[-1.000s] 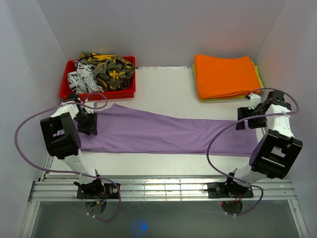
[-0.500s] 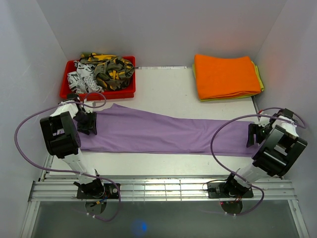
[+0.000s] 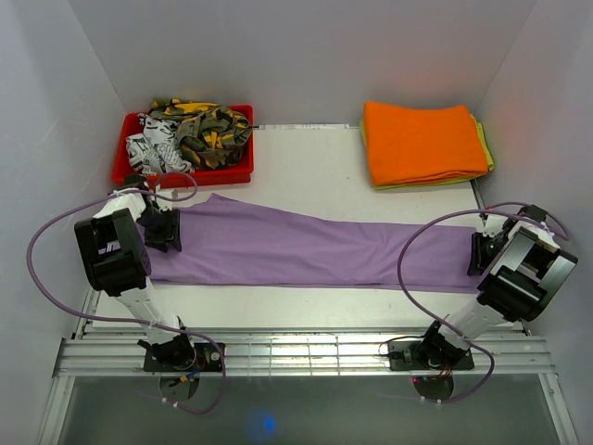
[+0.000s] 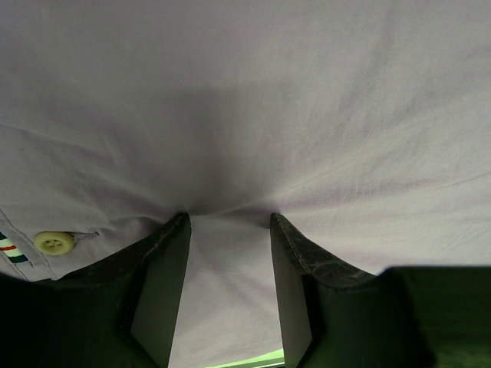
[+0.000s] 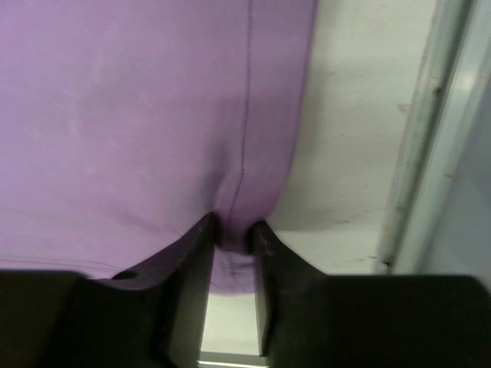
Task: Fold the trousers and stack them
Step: Fold the trousers
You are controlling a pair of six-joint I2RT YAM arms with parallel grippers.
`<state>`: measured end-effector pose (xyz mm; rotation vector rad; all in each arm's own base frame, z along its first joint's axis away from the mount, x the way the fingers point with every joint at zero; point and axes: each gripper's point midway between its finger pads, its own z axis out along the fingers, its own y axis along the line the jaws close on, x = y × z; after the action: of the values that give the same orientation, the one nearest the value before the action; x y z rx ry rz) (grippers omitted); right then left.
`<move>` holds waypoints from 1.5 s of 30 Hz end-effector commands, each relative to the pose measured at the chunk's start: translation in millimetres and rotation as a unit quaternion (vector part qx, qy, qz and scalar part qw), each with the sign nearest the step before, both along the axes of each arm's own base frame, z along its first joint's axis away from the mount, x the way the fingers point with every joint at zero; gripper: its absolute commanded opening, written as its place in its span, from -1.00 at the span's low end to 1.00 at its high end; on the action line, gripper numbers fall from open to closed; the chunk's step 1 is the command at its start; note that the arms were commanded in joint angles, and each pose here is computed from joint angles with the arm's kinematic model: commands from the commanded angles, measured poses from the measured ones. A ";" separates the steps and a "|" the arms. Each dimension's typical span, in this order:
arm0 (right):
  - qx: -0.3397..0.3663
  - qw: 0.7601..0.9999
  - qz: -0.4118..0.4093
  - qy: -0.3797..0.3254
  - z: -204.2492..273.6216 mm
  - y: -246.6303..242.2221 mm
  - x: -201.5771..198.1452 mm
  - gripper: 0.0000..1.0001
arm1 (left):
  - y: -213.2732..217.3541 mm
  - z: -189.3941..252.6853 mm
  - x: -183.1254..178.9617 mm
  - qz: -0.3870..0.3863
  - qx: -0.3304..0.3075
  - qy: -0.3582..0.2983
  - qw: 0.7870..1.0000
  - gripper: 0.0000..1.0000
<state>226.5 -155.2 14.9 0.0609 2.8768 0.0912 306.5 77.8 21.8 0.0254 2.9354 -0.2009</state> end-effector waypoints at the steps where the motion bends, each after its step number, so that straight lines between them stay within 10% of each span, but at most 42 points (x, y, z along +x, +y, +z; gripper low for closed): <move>1: 0.124 0.992 0.012 0.013 -15.2 51.2 -7.5 -0.46 | -0.4 3.5 8.6 0.009 -0.009 -0.026 1.000 0.14; 4: 0.133 0.991 0.014 0.005 -8.0 51.4 -1.3 -0.84 | -4.9 4.8 7.8 0.010 -0.020 -0.030 0.999 0.14; 18: 0.015 0.994 0.066 -0.089 83.1 -15.4 44.7 -0.84 | -55.6 65.6 16.0 -0.061 -0.082 -0.139 0.985 0.16; 30: 0.234 0.907 0.272 -0.219 180.9 229.2 81.4 -0.84 | -56.4 37.6 -26.9 -0.053 -0.043 -0.092 0.993 0.16; 45: 0.373 0.850 0.312 -0.201 173.4 421.1 76.8 -0.84 | -47.5 38.9 -21.4 0.015 -0.026 -0.086 0.996 0.25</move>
<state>290.5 239.8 175.5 -0.7329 2.2281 1.1072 265.6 31.0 41.5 0.0341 2.8338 -0.2484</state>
